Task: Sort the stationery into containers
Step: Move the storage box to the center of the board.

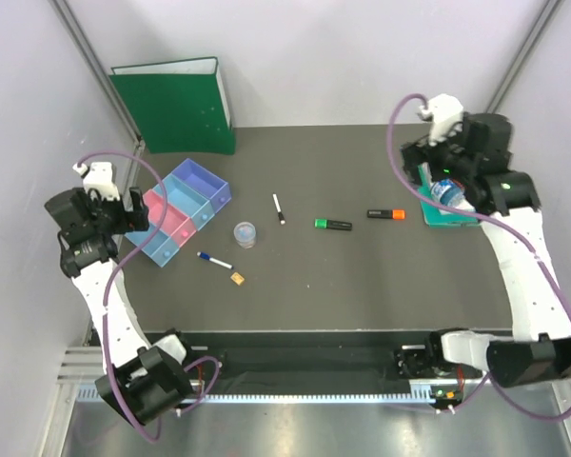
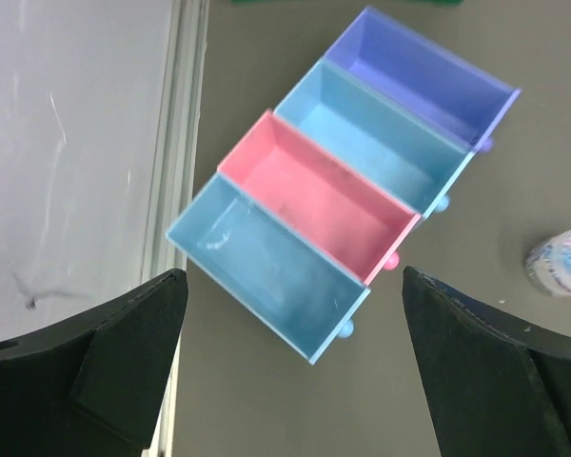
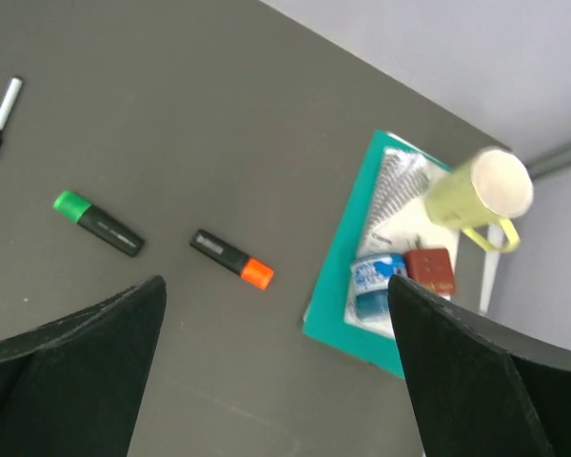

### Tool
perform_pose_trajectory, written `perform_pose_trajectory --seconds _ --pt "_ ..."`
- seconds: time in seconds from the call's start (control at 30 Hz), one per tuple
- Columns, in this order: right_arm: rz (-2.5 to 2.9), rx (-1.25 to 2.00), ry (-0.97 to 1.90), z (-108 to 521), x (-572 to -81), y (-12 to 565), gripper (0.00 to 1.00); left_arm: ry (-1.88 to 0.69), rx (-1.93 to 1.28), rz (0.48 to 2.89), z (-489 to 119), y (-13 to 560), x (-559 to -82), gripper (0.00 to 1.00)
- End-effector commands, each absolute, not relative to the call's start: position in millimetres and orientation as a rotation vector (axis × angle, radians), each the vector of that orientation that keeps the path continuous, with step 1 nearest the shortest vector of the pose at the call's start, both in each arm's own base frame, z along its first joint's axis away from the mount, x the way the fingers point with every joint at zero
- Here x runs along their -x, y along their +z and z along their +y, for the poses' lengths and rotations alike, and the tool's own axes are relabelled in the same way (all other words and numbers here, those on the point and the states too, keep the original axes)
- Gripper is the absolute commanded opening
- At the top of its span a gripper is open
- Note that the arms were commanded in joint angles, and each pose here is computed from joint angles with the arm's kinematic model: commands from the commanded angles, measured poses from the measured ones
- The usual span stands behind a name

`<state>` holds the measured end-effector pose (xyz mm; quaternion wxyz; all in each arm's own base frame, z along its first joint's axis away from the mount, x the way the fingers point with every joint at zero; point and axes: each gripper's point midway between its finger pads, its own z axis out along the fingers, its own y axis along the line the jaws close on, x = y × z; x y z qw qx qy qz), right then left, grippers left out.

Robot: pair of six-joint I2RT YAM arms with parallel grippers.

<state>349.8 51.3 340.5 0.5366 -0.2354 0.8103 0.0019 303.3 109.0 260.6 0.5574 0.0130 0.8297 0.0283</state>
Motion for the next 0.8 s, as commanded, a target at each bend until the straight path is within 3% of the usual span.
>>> perform_pose_trajectory --seconds 0.0,0.33,0.77 --pt "1.82 0.607 -0.037 94 -379 364 1.0 0.148 0.079 2.016 123 241 -301 0.99" --pt "1.767 0.596 0.111 200 -441 366 1.0 0.218 0.254 2.189 127 175 -299 0.99" --pt "1.764 0.669 0.009 182 -419 347 1.0 -0.044 0.506 2.22 124 163 -367 0.97"
